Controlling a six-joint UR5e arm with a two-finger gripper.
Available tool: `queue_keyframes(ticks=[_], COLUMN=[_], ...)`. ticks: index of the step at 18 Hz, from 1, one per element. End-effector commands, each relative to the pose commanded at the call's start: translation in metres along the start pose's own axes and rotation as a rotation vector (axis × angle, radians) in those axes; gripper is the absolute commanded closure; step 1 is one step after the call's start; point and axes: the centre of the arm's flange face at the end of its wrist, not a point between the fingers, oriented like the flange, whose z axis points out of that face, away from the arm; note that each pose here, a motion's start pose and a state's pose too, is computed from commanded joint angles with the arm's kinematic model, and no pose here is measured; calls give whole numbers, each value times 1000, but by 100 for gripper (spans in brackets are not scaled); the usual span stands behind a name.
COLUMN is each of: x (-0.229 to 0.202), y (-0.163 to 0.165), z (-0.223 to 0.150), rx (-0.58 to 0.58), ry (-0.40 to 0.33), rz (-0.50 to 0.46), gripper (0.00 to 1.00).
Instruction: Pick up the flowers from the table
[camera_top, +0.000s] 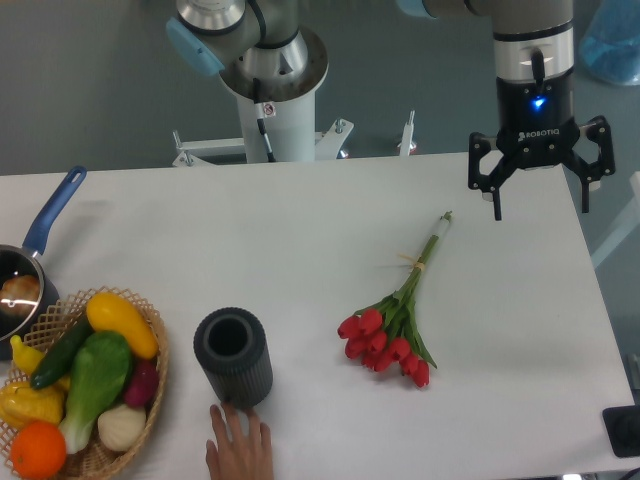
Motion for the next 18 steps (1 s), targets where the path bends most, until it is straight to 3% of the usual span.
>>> queue_keyframes(ticks=[9,12,18], x=[3,9,13], y=[3,11,30], z=[2,10,27], rx=[-6,20,-17], ry=[7,55,85], rz=[-1,-16,-32], gripper=[0,0,0])
